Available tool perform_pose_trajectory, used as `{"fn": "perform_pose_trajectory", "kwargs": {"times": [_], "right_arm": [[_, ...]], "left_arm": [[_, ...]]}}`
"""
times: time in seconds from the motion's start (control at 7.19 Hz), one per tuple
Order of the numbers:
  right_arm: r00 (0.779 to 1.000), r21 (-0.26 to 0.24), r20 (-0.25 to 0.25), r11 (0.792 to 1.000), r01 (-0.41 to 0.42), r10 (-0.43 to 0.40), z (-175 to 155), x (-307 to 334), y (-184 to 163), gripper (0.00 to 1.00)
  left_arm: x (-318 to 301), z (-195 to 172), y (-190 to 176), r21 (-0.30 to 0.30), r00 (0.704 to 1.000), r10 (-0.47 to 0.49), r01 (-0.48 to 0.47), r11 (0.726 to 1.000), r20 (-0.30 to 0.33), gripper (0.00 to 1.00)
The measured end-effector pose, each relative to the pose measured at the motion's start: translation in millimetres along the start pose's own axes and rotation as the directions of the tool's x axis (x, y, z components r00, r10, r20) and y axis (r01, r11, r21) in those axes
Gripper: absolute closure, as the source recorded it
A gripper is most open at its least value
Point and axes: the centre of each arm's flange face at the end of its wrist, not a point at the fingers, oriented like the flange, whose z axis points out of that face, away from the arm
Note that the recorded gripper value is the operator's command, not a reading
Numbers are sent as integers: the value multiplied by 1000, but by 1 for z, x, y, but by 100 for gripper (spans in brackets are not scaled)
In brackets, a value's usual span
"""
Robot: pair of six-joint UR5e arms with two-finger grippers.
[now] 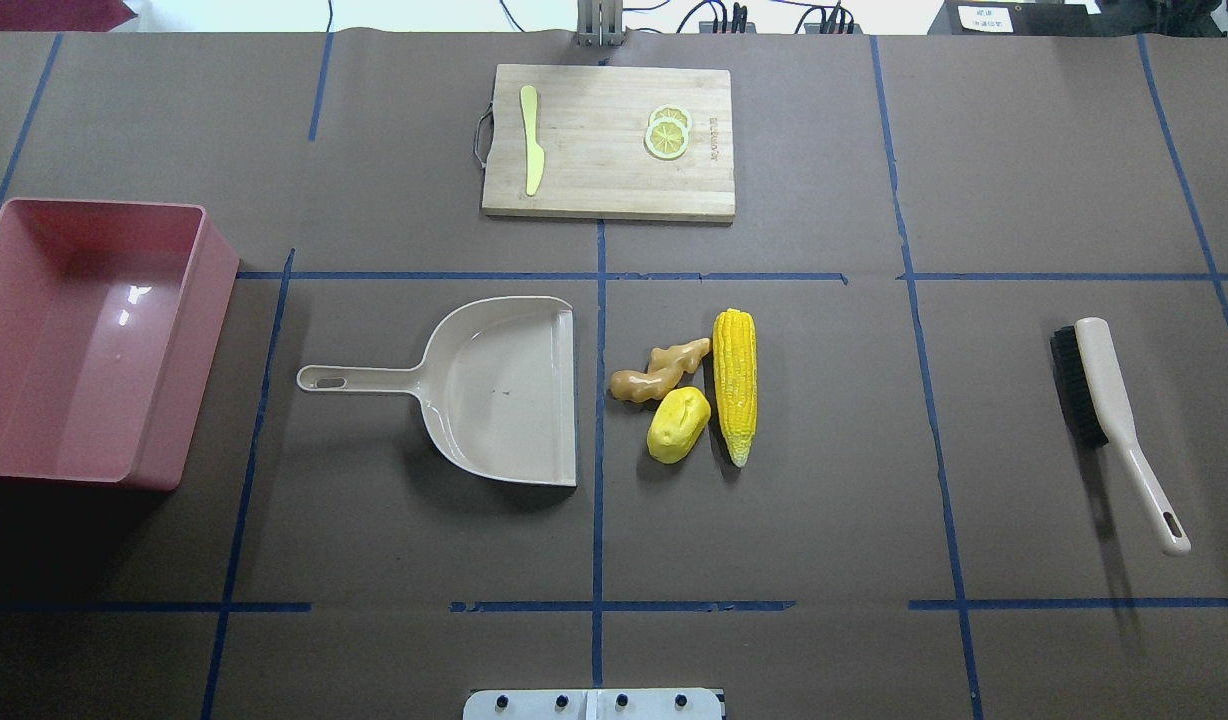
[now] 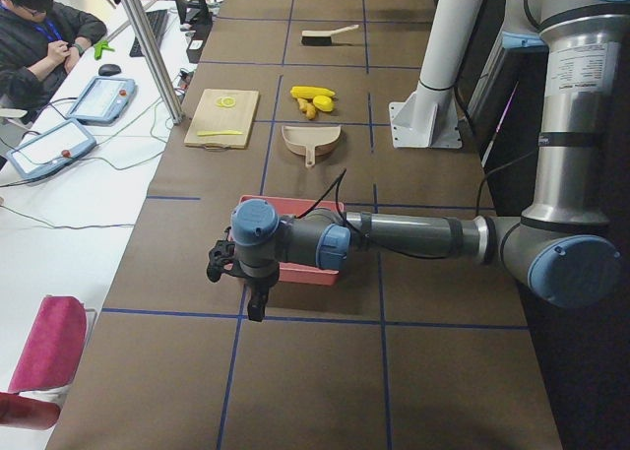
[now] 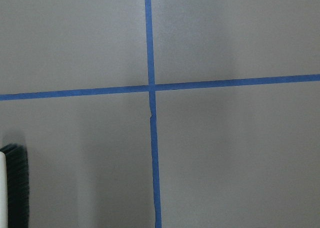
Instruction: Sweep and dump trash into bin
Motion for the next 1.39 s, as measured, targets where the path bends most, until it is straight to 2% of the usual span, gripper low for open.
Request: {"fn": "perform_pose_trajectory", "kwargs": {"times": [0.42, 0.56, 0.83, 0.97, 1.25, 1.39], "right_arm": [[998, 44, 5, 997, 68, -68, -24, -36, -3, 0], [997, 43, 29, 996, 75, -76, -26, -45, 0, 0], [994, 14, 103, 1000, 19, -20, -21, -87, 0, 0], [992, -6, 123, 1000, -20, 21, -21, -121, 1, 0], [988, -35, 138, 997, -64, 68, -22, -177, 11, 0], [990, -49, 114, 996, -81, 86, -9, -204, 23, 0]], "left_arm": [[76, -15, -19, 40, 988, 155, -154, 987, -13, 0], [102, -22, -22, 55, 979, 202, -201, 978, -21, 0], [145, -21, -24, 50, 961, 274, -272, 961, -40, 0], [165, -25, -30, 40, 954, 295, -293, 955, -48, 0], [216, -30, -41, -10, 941, 328, -330, 944, -77, 0], [241, -32, -40, -13, 929, 358, -360, 933, -92, 0]]}}
